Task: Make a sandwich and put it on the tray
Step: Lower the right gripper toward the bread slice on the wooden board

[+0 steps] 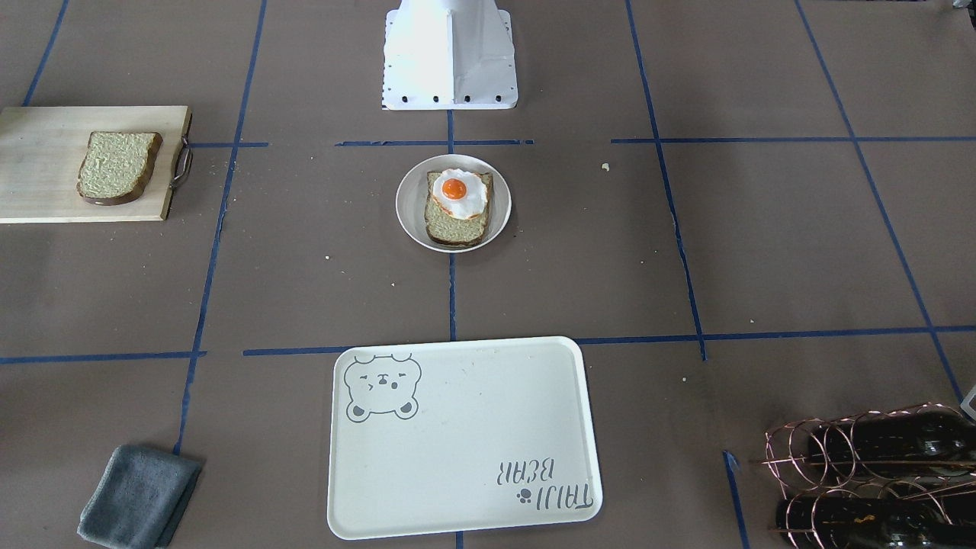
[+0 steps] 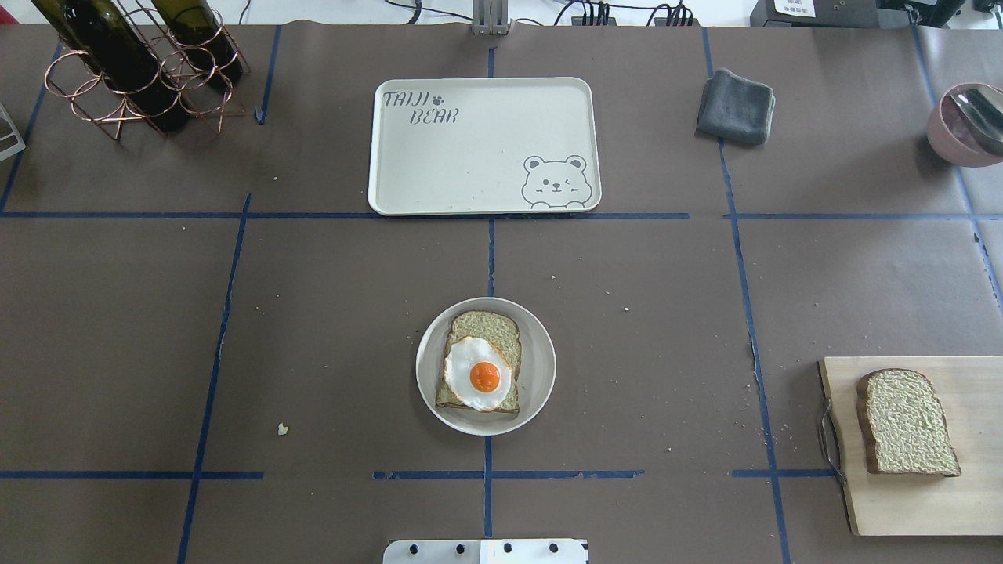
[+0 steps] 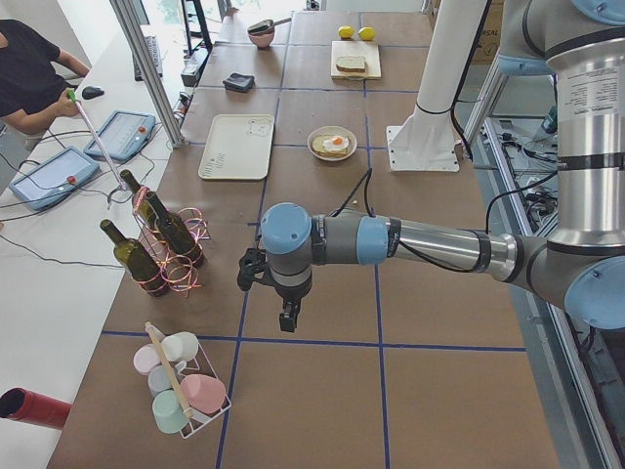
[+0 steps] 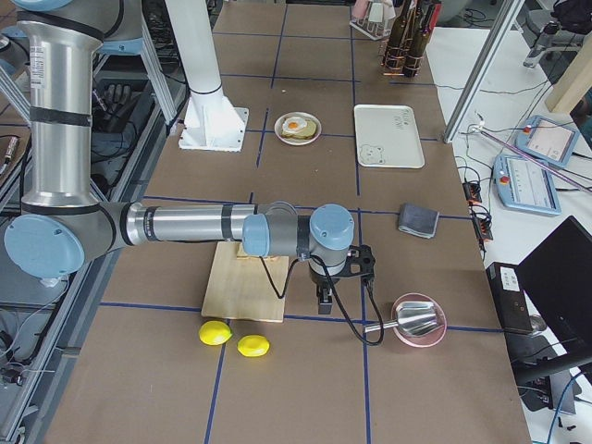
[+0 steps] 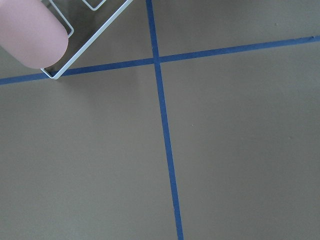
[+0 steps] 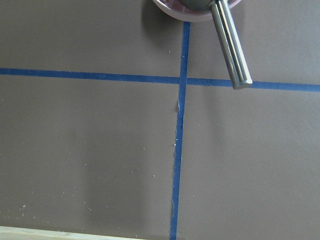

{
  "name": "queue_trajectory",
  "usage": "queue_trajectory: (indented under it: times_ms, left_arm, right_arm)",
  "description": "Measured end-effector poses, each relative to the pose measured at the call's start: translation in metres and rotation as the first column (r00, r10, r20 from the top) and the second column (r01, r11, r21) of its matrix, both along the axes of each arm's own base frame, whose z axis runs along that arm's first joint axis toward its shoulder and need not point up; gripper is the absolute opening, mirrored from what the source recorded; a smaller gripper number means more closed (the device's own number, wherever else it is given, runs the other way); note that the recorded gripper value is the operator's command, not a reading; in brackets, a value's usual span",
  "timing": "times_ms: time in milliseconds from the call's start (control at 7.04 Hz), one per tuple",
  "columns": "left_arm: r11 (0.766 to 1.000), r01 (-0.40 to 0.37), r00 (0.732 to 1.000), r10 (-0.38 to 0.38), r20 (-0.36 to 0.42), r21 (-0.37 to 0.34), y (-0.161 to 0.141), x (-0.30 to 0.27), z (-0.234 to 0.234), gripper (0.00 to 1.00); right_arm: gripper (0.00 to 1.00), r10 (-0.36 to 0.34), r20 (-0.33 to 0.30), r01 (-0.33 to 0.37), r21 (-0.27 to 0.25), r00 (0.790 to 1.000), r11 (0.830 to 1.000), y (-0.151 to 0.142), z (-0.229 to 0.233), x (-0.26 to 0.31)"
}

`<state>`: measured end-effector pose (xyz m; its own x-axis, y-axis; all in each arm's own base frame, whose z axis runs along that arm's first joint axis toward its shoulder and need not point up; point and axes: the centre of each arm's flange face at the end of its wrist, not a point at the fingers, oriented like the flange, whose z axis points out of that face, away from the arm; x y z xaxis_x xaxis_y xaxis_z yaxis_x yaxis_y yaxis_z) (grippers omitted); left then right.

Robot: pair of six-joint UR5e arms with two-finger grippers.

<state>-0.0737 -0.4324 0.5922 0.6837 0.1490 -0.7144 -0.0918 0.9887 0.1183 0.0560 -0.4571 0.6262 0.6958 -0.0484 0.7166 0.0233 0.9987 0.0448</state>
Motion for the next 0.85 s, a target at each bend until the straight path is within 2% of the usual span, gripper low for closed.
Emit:
queue_trajectory:
  times_ms: [284,426,568,710,852]
  left_arm:
    - [1.0,0.0,1.0,0.0,-0.004,0.025,-0.001,0.0,-0.01,1.0]
    - [0.999,0.002,1.0,-0.002,-0.005,0.032,-0.001,0.0,-0.014,1.0]
    - [0.999,0.002,1.0,-0.002,-0.006,0.038,-0.002,0.0,-0.016,1.0]
    - [0.999,0.001,1.0,-0.001,-0.012,0.047,-0.004,0.001,-0.019,1.0]
    - [0.998,0.001,1.0,0.0,-0.015,0.065,-0.005,0.001,-0.02,1.0]
  right_arm:
    - [1.0,-0.004,0.011,0.004,-0.011,1.0,1.0,0.008,0.01,-0.001]
    - [1.0,-0.004,0.038,0.004,-0.002,0.999,1.0,0.012,0.011,-0.003]
    - [1.0,-0.014,0.105,0.013,0.017,0.994,1.0,0.018,0.008,-0.01]
    - [1.0,-0.046,0.181,0.036,0.063,0.982,0.997,0.033,0.006,-0.025]
    - [1.0,-0.064,0.222,0.045,0.093,0.973,0.995,0.05,0.004,-0.046]
